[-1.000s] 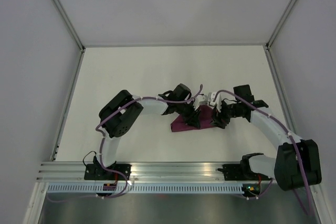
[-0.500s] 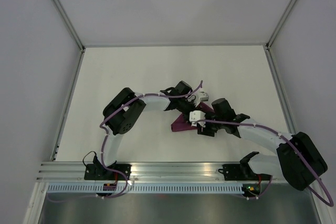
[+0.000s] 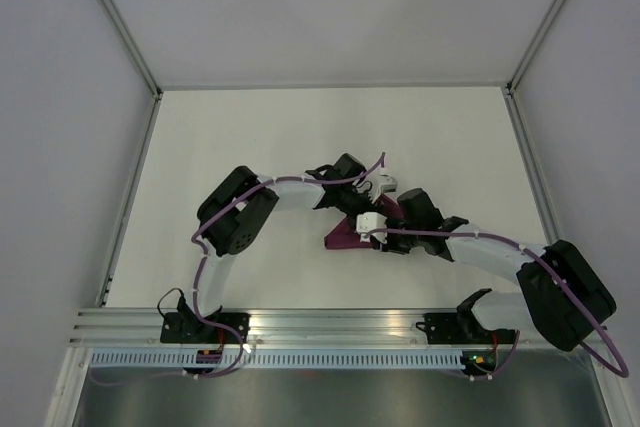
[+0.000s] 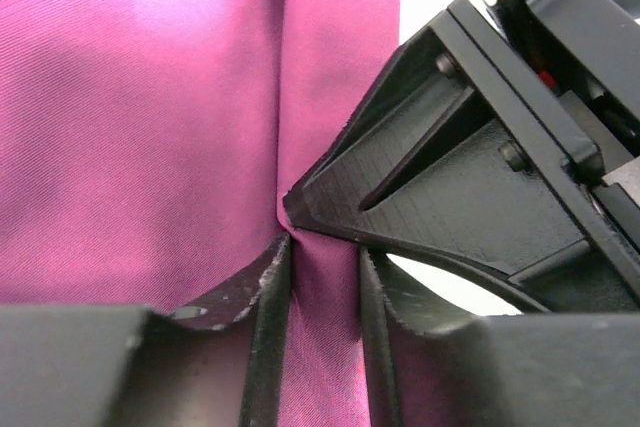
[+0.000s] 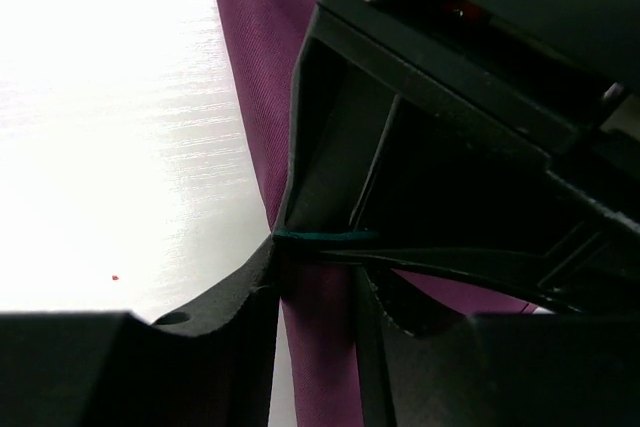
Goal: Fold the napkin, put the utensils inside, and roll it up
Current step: Roll the napkin with the utensil
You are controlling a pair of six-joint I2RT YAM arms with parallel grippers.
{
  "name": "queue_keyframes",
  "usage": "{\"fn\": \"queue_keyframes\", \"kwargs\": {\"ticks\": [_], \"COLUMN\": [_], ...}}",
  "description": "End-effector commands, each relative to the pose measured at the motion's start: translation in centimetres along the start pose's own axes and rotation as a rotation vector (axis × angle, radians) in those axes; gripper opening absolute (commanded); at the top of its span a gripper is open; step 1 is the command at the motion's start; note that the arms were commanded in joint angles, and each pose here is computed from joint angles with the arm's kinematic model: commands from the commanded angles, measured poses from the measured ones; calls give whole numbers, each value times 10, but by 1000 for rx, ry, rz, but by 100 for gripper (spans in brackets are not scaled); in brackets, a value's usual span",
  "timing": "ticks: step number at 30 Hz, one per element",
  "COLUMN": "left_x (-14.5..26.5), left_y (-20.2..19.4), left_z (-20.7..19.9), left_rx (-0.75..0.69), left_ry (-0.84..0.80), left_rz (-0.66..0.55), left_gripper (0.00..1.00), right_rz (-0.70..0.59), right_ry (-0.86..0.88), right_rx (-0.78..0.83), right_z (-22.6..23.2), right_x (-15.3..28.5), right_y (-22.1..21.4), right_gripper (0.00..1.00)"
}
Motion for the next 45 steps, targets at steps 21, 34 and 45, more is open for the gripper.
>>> {"fn": "queue_keyframes", "kwargs": {"ticks": [21,34,45], "left_x": [76,170,118], "left_y": [23,26,16], "left_z": [6,-24,-63], "left_rx": [134,-22,-462], "left_ry": [302,806,965], "left_rz": [-246,-667,-426], "left_gripper": [54,43,50], "right_rz": [193,203,218], "right_ry": [373,724,817], "right_rx": [-187,-421,-494], "right_z": [16,-11,-27], "right_x": [-7,-9,-23], "right_y": [-22,-33,-42], "right_gripper": [11,11,12]}}
Point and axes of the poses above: each gripper's point midway between its finger pads, its own x axis back along the fingers, its own z axis along the line the jaws close on, y = z × x, the point moved 6 cm from there along x, back along the fingers, and after that the axes turned 6 degrees about -x, right-handed, at the moved point
